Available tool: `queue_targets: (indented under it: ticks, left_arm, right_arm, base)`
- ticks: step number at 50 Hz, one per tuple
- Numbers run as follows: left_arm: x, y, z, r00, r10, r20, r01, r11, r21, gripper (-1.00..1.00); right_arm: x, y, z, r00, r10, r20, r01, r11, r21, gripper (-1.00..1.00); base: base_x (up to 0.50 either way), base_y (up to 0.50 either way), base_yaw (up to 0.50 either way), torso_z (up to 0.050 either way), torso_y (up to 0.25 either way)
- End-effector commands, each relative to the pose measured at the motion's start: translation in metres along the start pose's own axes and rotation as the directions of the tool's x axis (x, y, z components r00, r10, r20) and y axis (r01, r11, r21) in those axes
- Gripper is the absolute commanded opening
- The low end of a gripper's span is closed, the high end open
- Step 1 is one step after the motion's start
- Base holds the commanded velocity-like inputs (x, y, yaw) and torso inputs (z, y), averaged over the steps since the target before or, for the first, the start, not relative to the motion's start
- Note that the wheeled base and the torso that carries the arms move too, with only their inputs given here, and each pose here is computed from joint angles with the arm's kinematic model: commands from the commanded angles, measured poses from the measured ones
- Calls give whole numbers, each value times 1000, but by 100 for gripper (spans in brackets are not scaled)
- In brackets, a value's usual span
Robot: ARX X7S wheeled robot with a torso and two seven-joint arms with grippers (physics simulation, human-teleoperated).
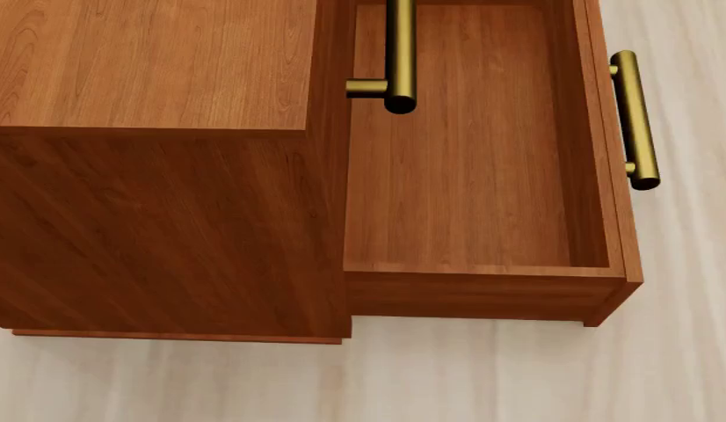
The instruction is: Put the bowl in the bottom drawer of the cabinet.
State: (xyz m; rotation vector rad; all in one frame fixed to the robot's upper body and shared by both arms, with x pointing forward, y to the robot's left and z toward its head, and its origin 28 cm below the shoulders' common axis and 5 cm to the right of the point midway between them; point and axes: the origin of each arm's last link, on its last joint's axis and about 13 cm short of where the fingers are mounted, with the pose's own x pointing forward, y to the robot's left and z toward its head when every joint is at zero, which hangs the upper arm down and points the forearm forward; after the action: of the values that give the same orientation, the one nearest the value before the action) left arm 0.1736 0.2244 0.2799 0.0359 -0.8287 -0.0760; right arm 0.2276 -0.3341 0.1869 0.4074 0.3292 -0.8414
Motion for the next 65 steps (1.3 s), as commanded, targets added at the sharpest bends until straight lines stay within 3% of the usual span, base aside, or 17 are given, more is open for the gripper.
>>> queue_targets:
  ticks: [1,18,19,40,65]
  left_arm:
    - [1,-1,0,1000,-3,0,3,1000,-2,100]
    - [1,-1,-1,1000,-4,2,4,1000,-1,100]
    - [1,-1,-1,1000,-4,2,4,1000,-1,100]
    - [1,-1,-1,1000,-3,2,3,1000,-5,100]
    - [3,-2,1,1000,-8,13,8,1000,-8,100]
  right_arm:
    - [3,-4,-7,1000,-4,-21,4,1000,15,100]
    - [2,0,-7,1000,15,-24,-15,1000,18,100]
    - [2,0,-7,1000,14,-23,-13,1000,19,-100]
    - [0,-5,-8,999,23,-31,-21,999,48,-100]
    - [-19,10,22,992,102,68,-106,993,50,-100]
  base:
    - [0,0,0,0,0]
    - [0,0,0,0,0]
    - [0,0,0,0,0]
    - [0,0,0,0,0]
    - [0,0,0,0,0]
